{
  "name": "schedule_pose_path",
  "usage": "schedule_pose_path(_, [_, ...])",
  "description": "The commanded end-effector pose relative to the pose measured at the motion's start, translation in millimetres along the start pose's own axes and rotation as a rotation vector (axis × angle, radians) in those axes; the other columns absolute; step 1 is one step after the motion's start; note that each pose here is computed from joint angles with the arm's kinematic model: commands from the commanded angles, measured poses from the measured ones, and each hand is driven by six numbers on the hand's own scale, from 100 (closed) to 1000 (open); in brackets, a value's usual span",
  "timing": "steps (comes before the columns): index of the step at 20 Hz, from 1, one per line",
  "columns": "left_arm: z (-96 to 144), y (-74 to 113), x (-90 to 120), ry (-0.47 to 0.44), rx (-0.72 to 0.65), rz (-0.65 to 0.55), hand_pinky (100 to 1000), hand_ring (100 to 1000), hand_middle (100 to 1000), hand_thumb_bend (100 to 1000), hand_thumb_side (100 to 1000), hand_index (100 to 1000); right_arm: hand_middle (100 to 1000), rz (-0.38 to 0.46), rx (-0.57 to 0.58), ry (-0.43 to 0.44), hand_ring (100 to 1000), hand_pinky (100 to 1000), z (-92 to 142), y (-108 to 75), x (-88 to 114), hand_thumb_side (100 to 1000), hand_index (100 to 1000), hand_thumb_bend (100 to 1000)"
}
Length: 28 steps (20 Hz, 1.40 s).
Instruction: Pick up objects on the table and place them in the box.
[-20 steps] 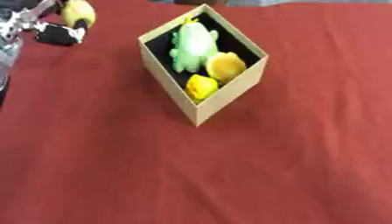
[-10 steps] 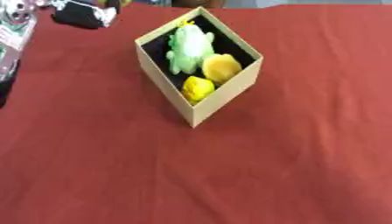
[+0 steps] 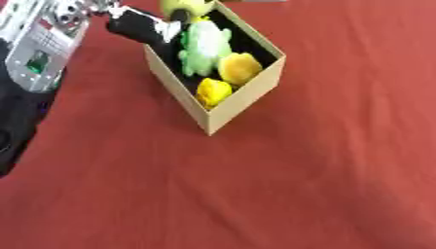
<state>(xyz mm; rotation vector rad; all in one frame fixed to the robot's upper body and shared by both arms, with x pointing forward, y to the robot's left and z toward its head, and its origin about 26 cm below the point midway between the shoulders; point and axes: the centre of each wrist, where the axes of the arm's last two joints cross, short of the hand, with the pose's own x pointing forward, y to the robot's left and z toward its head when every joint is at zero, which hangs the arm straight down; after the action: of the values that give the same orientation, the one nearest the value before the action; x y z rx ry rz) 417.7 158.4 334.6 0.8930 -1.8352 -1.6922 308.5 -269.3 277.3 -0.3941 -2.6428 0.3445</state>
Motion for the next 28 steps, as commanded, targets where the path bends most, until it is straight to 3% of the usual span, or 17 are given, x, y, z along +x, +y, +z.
schedule_pose_path(1, [-5.8, -4.0, -5.7, 0.003, -0.015, 0.018, 724, 699, 663, 145, 539, 805, 748, 0.0, 0.004, -0.034, 794, 851, -6.1, -2.6, 7.9, 791, 774, 100])
schedule_pose_path(4, [-9.9, -16.0, -13.8, 0.027, -0.041, 0.013, 767, 748, 714, 293, 615, 855, 747, 0.0, 0.004, -0.033, 793, 851, -6.2, -2.4, 8.0, 791, 774, 100])
schedule_pose_path(5, [-10.2, -17.3, -15.4, 0.031, -0.042, 0.001, 792, 789, 757, 398, 674, 915, 747, 0.001, 0.004, -0.032, 793, 851, -6.2, -2.5, 7.9, 792, 774, 100])
schedule_pose_path(7, [-9.5, -16.9, -17.9, 0.038, -0.025, -0.03, 828, 846, 811, 516, 716, 949, 747, 0.002, 0.003, -0.031, 793, 851, -6.1, -2.7, 7.9, 792, 774, 100])
schedule_pose_path(11, [-7.7, -16.0, -21.8, 0.044, 0.013, -0.078, 870, 899, 847, 647, 762, 970, 747, 0.002, 0.003, -0.031, 793, 851, -5.9, -2.7, 7.8, 792, 773, 100])
schedule_pose_path(15, [-4.3, -8.3, -21.6, 0.038, 0.073, -0.077, 857, 885, 830, 560, 773, 957, 747, 0.003, 0.002, -0.029, 793, 851, -5.5, -2.9, 7.6, 789, 773, 100])
schedule_pose_path(20, [15.6, 27.1, -10.1, 0.021, 0.324, -0.016, 805, 817, 779, 297, 774, 911, 747, 0.007, -0.003, -0.033, 793, 850, -5.4, -4.0, 7.4, 785, 773, 100])
schedule_pose_path(24, [51.6, 60.2, 0.8, -0.029, 0.618, 0.079, 798, 806, 768, 222, 775, 906, 748, 0.016, -0.013, -0.045, 794, 849, -6.1, -6.8, 7.5, 777, 774, 100])
schedule_pose_path(28, [99.1, 73.4, 5.6, -0.089, 0.866, 0.249, 789, 807, 770, 217, 805, 908, 751, 0.042, -0.044, -0.089, 796, 848, -10.6, -12.9, 9.3, 760, 777, 100])
